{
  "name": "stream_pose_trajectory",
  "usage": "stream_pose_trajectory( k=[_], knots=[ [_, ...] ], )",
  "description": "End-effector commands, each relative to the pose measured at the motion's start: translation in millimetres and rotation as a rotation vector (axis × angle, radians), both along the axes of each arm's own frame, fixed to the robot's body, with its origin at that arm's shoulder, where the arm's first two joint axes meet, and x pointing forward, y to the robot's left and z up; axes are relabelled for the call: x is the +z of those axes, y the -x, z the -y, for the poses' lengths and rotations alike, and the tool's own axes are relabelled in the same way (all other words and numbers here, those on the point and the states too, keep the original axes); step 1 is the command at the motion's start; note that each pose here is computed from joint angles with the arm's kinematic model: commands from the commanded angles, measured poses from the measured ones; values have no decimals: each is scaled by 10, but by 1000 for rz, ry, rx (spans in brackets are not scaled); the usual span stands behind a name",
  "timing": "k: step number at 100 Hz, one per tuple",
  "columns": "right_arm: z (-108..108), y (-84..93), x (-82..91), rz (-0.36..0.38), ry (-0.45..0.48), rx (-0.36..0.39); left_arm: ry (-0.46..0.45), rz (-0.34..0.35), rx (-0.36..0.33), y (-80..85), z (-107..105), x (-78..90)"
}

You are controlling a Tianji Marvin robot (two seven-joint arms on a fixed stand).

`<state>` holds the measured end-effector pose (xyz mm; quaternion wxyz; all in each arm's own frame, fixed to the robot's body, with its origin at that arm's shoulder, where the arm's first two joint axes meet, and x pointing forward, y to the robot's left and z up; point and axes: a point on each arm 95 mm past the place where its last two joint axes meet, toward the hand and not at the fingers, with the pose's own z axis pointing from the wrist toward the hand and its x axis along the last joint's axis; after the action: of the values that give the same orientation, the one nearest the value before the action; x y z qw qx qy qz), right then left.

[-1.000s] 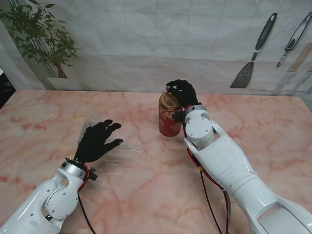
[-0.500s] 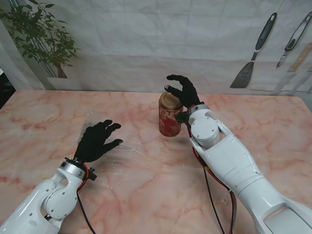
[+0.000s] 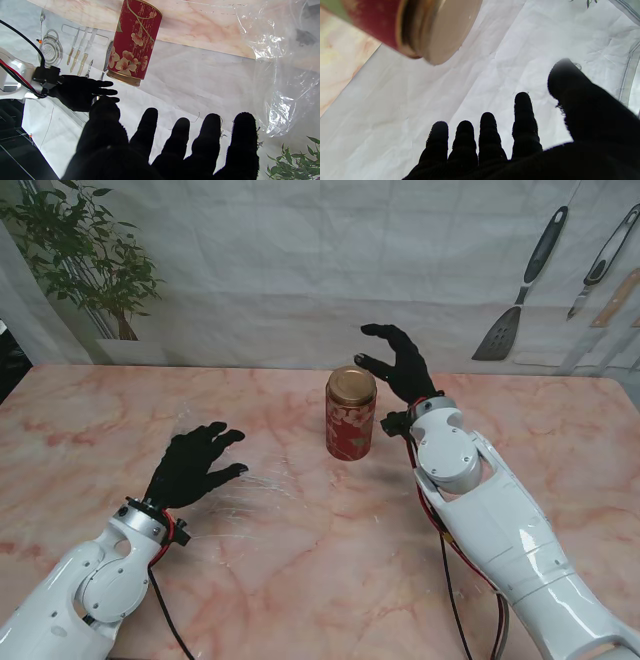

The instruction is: Insert tea bags into the tea bag box

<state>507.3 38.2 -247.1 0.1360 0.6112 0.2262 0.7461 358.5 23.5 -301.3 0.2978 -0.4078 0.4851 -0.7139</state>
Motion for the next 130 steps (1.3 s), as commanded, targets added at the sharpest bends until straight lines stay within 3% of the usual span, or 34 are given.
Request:
stream_pose_trajectory(
  k=[1,27,52,107,130],
  knots=[
    [150,111,-120,-18,26,-8,-4,1,-6,-41,-24,37],
    [493,504,-235,-28,34,-15,-7,2,-26,-82,-56,54],
    [681,869,-420,-45,31,-22,-4,5,-38,-108,-78,50],
    [795,1502,-988,-101,-41,-59,37,-5,-48,-225,-32,-155],
    [812,1687,-1133,-128,-45,-63,44,-25,-53,-195,-5,-268]
  ],
)
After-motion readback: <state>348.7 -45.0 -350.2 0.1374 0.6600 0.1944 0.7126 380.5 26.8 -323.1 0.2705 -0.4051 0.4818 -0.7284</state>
